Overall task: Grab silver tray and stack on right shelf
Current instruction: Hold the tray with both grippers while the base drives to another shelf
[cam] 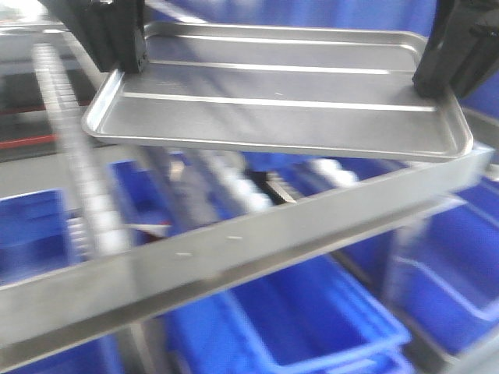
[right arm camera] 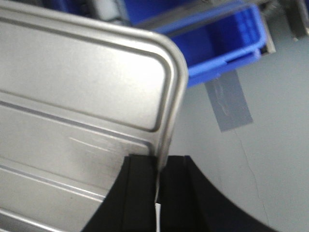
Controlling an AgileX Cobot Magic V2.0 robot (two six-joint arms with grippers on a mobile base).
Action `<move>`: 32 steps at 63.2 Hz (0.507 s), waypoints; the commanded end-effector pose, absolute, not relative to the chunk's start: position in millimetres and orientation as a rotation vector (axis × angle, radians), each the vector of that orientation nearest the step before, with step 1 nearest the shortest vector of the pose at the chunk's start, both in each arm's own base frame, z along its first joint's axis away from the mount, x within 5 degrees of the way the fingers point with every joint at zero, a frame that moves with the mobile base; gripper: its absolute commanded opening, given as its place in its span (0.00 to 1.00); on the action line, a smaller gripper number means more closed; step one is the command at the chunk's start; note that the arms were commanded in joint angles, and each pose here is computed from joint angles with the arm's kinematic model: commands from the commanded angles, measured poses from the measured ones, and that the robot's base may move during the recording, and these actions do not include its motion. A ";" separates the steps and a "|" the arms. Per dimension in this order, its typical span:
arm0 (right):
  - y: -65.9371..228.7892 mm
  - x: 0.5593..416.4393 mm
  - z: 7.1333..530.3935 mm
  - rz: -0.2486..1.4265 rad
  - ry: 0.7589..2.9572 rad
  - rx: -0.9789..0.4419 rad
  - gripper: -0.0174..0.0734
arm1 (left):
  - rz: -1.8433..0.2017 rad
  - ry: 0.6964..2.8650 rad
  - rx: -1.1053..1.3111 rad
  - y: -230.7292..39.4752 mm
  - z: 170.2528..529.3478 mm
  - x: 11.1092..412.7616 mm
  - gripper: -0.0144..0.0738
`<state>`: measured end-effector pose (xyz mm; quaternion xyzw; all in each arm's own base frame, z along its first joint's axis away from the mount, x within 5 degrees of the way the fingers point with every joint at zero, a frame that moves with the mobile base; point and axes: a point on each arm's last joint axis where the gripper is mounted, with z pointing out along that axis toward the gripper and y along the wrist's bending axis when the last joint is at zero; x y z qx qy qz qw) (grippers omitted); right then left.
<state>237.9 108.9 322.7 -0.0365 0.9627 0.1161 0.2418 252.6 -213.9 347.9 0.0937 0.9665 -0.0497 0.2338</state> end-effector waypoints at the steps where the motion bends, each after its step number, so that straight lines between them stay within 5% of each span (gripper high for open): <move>1: 110.3 236.5 346.1 0.369 2.509 -0.136 0.25 | -0.249 2.543 0.271 -214.6 375.2 246.0 0.06; 32: 110.3 236.5 346.1 0.369 2.509 -0.136 0.25 | -0.249 2.543 0.271 -214.6 375.2 246.0 0.06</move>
